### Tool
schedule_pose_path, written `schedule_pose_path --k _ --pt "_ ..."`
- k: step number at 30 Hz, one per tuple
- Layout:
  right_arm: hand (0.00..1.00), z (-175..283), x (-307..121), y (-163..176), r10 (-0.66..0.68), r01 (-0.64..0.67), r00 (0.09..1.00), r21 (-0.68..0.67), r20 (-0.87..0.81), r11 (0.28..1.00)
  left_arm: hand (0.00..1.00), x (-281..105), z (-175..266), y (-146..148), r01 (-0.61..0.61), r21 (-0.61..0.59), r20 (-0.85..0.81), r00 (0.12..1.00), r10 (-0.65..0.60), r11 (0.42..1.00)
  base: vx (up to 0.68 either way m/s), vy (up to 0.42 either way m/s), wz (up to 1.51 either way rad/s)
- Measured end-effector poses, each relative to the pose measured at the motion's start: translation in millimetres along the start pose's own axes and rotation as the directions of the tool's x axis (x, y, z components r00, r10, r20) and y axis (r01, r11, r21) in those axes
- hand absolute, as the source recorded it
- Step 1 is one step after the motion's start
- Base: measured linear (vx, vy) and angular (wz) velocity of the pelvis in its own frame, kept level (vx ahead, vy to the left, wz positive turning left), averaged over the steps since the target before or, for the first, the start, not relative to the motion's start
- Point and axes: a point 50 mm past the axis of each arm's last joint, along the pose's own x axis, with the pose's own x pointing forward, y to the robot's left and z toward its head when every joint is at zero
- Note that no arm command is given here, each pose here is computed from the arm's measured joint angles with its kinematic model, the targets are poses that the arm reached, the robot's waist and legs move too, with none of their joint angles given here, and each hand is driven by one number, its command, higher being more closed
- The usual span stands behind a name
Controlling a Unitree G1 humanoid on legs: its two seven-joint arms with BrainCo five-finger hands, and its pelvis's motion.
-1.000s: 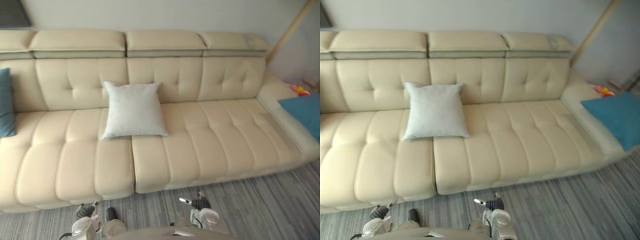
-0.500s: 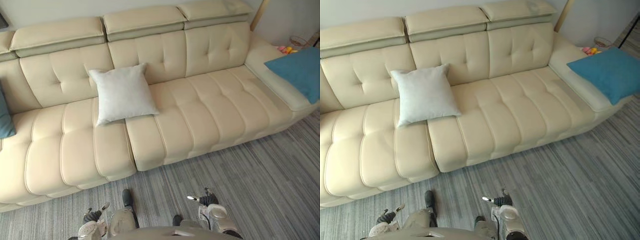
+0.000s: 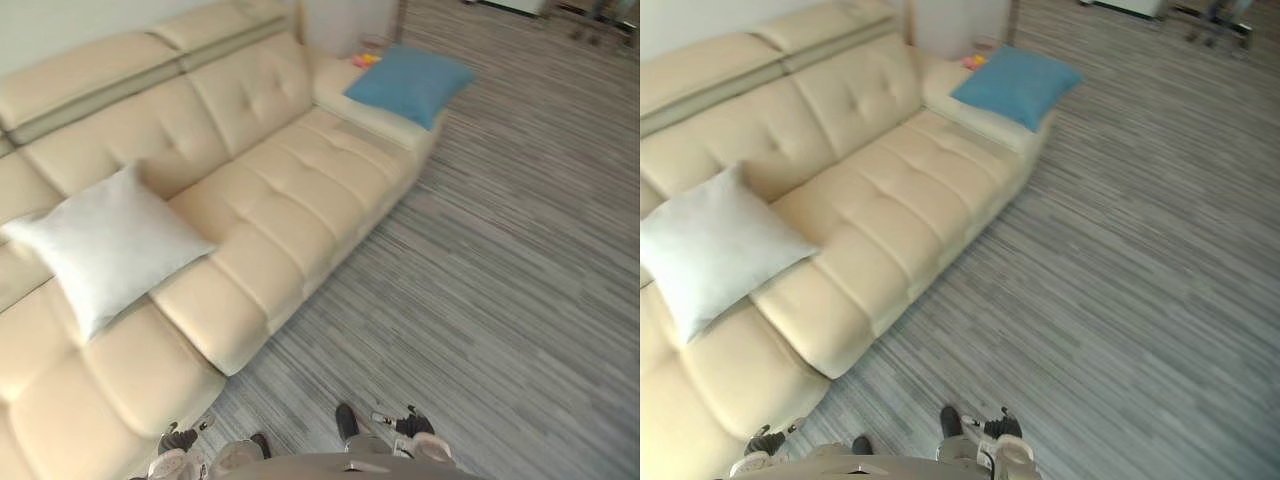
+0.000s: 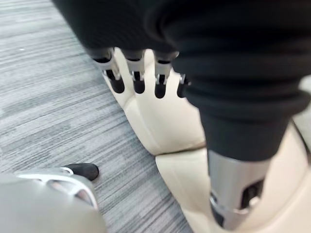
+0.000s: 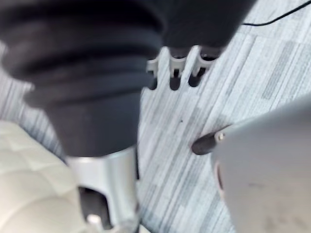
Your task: Pick up cushions and gather them together orderly.
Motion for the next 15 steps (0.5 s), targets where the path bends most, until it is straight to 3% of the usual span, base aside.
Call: schedule_pose_path --k 8,15 --pt "0.00 8.5 5.9 -20.4 -0.043 0.044 0.999 -0.028 0.008 0.999 0.00 -2.0 4.5 -20.4 0.078 0.108 0.022 0.996 -0.081 0.991 0.08 -0.093 -1.09" --pt "0.00 -1.3 3.4 -29.1 -0.075 0.075 0.997 0.024 -0.021 0.997 0.00 -2.3 18.2 -30.0 0.106 0.089 0.067 0.991 -0.113 0.990 0.10 -0.101 -0.75"
